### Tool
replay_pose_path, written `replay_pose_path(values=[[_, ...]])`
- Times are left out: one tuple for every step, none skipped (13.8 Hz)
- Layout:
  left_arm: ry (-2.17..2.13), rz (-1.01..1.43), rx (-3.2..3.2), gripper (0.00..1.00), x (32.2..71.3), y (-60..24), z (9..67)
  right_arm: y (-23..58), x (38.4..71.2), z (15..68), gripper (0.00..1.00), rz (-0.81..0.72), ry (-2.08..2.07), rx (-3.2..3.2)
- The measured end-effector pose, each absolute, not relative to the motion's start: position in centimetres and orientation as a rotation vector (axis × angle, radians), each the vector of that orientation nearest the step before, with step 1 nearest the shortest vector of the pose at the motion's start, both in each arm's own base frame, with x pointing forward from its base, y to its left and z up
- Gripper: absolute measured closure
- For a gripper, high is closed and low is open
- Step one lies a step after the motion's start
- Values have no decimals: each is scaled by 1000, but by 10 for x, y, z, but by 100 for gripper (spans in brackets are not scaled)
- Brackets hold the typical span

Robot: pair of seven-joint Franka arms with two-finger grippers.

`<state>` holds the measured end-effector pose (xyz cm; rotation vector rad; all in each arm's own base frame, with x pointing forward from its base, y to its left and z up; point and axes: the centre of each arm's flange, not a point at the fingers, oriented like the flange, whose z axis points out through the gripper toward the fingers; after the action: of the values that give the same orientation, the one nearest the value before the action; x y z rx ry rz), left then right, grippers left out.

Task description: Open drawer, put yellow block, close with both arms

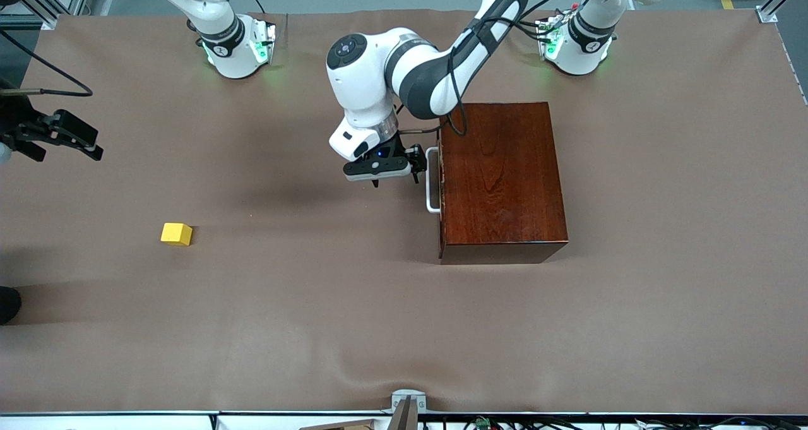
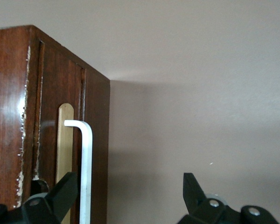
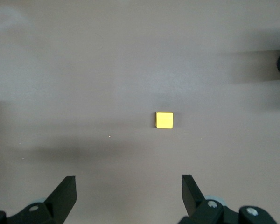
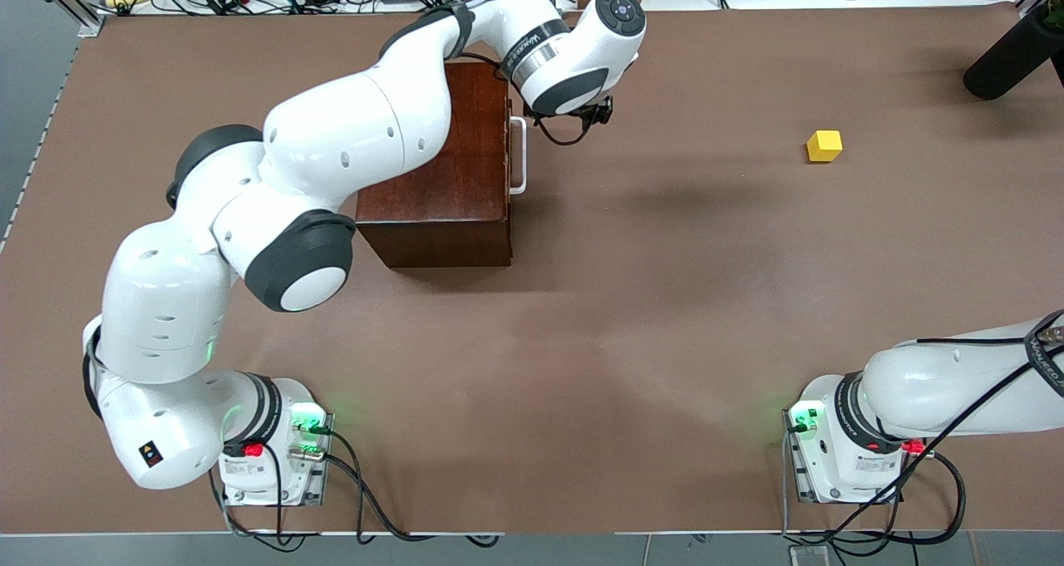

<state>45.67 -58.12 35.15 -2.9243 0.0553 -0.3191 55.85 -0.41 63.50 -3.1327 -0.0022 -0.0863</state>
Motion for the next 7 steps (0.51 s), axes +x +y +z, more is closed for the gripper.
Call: replay_pose_path(values=[[80, -298, -2907, 0, 456, -580, 343, -4, 559, 634, 0, -83, -2, -3133], [90, -280, -2893, 0, 456, -580, 334, -4, 559, 632, 0, -78, -3, -3133], [95, -260, -2875, 0, 454, -579, 326, -4, 560, 630, 0, -73, -4, -3133], [97, -236, -2854, 0, 451, -578, 319, -4, 561, 629, 0, -69, -4, -3133], [91, -215, -2834, 0, 449, -577, 313, -4, 561, 628, 0, -67, -4, -3133], [68, -199, -2818, 0, 447, -576, 307, -4, 561, 628, 0, -66, -4, -3133], [42, -187, -2803, 0, 446, -574, 302, -4, 561, 628, 0, -66, -4, -3133]])
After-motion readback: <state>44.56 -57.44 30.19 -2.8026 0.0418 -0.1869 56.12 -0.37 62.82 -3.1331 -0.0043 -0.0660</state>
